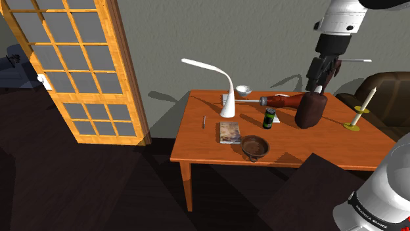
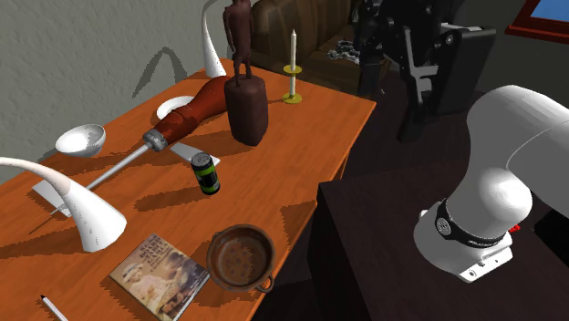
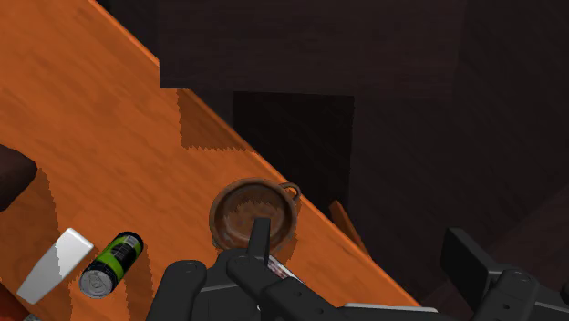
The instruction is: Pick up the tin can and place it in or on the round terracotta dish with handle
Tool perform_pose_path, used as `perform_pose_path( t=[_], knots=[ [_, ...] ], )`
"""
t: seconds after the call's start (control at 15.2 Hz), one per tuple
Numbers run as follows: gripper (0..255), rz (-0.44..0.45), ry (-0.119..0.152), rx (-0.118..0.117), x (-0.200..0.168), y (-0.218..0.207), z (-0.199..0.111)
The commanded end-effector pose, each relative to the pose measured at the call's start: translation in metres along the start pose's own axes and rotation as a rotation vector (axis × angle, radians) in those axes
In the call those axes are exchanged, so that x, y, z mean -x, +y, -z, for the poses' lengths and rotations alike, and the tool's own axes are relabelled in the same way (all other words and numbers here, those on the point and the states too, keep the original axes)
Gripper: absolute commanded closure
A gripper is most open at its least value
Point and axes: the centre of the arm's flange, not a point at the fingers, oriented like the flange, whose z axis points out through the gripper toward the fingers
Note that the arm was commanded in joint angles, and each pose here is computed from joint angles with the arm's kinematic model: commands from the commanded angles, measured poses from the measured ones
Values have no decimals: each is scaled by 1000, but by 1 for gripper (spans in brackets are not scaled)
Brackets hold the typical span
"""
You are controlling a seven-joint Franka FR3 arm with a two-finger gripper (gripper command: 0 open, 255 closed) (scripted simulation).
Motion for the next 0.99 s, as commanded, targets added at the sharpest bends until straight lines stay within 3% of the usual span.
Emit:
perform_pose_path(
  t=[0.0, 0.92],
  knots=[
    [0, 0, 0, 0, 0, 0, 0],
    [0, 1, 3, 19, -98, 110, -109]
  ],
)
